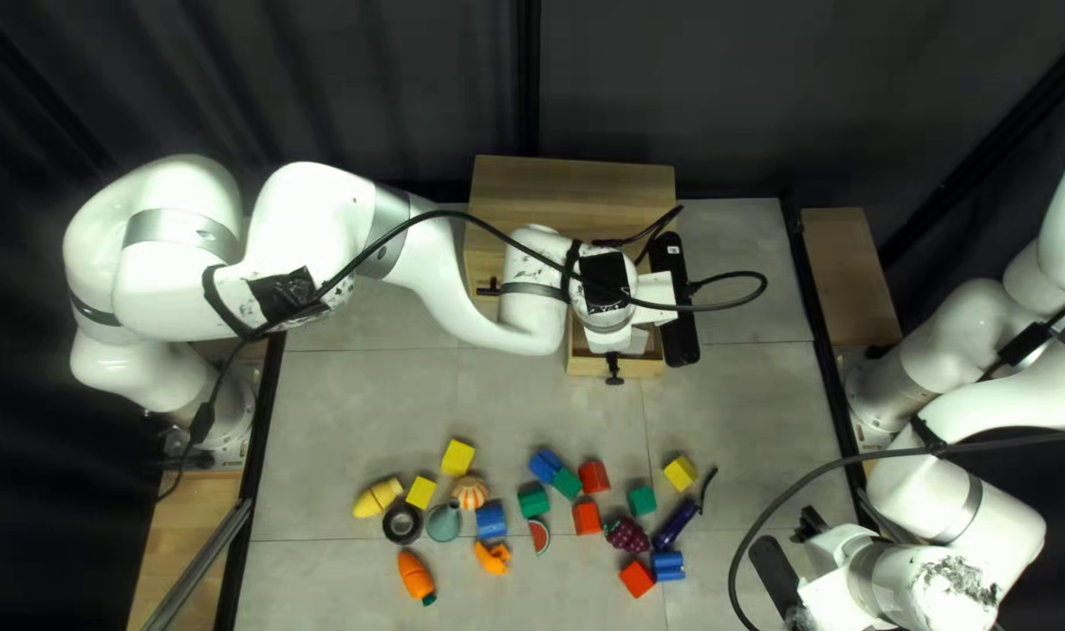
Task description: Open drawers and place objects into drawer and close
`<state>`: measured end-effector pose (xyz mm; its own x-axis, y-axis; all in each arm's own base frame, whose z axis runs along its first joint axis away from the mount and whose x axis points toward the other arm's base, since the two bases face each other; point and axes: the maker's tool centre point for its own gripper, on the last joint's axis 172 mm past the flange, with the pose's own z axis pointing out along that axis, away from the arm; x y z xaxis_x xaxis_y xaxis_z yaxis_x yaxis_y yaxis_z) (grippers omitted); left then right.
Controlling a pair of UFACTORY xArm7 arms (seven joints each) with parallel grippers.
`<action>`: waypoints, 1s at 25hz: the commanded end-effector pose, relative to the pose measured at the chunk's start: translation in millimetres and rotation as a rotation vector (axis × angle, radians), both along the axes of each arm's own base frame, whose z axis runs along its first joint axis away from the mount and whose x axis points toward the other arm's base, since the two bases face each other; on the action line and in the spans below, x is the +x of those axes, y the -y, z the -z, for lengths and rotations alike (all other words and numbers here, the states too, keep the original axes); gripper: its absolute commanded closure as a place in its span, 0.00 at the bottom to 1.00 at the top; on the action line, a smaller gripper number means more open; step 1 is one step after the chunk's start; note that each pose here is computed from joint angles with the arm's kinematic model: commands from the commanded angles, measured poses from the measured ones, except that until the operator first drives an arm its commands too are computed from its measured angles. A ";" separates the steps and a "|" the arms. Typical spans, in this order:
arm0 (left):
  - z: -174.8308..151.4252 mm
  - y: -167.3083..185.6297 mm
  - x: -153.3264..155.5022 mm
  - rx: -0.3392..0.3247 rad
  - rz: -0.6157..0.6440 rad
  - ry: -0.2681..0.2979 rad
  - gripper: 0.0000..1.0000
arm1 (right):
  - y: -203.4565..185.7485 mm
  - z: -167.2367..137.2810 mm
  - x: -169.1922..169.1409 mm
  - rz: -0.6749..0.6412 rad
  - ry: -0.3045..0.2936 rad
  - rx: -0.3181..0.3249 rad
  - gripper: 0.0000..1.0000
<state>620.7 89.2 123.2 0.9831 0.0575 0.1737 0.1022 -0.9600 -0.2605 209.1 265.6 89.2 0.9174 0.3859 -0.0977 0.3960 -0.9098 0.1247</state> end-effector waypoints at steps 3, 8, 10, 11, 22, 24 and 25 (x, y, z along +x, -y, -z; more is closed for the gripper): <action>-19.6 7.7 -3.9 0.012 0.018 0.010 0.00 | 0.0 0.0 0.0 0.000 0.000 0.000 0.00; -34.8 50.9 -25.9 0.003 0.125 0.001 0.00 | 0.0 0.0 0.0 0.000 0.000 0.000 0.00; -37.8 75.3 -41.1 -0.009 0.183 -0.010 0.00 | 0.0 0.0 0.0 0.000 0.000 0.000 0.00; -37.3 83.4 -45.6 -0.013 0.199 -0.013 0.00 | 0.0 0.0 0.0 0.000 0.000 0.000 0.00; -19.3 257.6 -114.7 -0.178 0.469 -0.168 0.00 | 0.0 0.0 0.0 0.000 0.000 0.000 0.00; -20.5 275.4 -133.3 -0.191 0.480 -0.180 0.00 | 0.0 0.0 0.0 0.000 0.000 0.000 0.00; -21.0 281.1 -140.3 -0.195 0.484 -0.184 0.00 | 0.0 0.0 0.0 0.000 0.000 0.000 0.00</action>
